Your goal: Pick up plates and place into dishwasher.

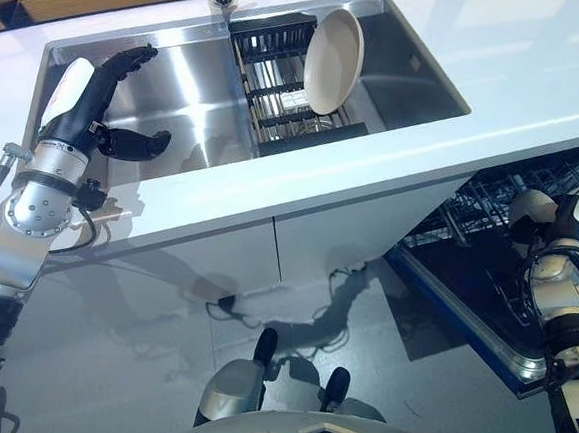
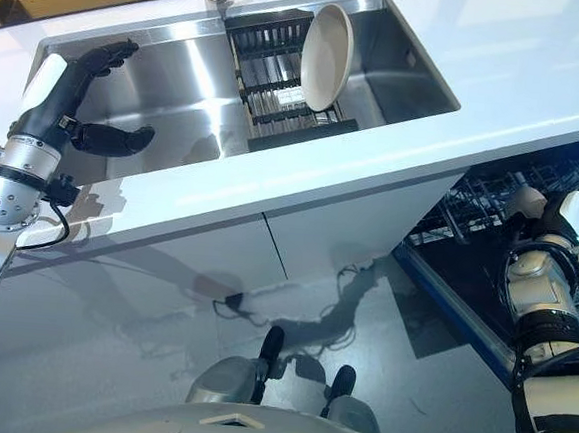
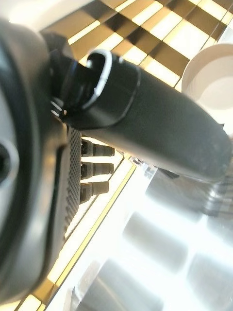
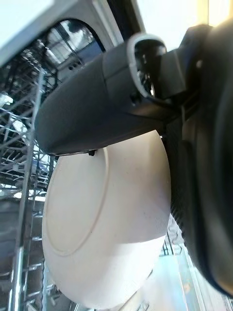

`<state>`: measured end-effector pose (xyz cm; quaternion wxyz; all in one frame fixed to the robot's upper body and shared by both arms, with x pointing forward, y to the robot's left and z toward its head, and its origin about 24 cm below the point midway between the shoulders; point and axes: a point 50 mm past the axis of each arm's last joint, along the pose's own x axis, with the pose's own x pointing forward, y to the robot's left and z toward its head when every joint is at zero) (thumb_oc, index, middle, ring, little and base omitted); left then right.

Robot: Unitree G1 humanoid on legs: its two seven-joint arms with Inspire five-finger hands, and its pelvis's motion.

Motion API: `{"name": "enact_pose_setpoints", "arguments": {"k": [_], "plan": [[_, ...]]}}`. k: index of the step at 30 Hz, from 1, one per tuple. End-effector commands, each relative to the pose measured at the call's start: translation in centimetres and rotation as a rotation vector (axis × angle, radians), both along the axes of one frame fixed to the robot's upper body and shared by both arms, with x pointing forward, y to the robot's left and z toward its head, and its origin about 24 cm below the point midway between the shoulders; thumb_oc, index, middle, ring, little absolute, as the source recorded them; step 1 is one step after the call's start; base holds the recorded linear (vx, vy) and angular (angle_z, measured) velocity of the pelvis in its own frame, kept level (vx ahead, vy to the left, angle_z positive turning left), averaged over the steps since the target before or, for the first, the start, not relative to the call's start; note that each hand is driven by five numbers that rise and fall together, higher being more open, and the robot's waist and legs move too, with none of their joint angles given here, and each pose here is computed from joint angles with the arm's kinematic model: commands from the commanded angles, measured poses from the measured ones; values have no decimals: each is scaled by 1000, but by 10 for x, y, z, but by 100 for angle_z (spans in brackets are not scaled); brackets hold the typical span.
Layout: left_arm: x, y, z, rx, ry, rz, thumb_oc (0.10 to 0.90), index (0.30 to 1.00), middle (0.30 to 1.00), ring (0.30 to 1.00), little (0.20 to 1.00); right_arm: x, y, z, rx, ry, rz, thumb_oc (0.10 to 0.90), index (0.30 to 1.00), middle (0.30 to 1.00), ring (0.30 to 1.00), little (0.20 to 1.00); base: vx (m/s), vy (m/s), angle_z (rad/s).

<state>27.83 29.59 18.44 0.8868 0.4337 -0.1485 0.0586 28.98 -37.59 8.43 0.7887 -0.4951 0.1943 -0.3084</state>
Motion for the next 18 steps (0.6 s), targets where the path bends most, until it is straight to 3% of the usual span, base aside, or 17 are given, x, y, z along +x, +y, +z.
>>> {"name": "enact_pose_setpoints", "arguments": {"k": [1,2,18], "plan": [[1,-13,54,34,-215,-67,800,900,900,900,900,8,-10,28,-116,46,11,624,749,749,749,724,38,42,2],[2,-14,54,37,-210,-71,800,900,900,900,900,8,-10,24,-112,59,11,800,900,900,900,900,46,39,0],[0,-9,51,48,-173,-70,800,900,900,900,900,-12,10,-6,-46,-1,112,800,900,900,900,900,8,14,-4]]}}
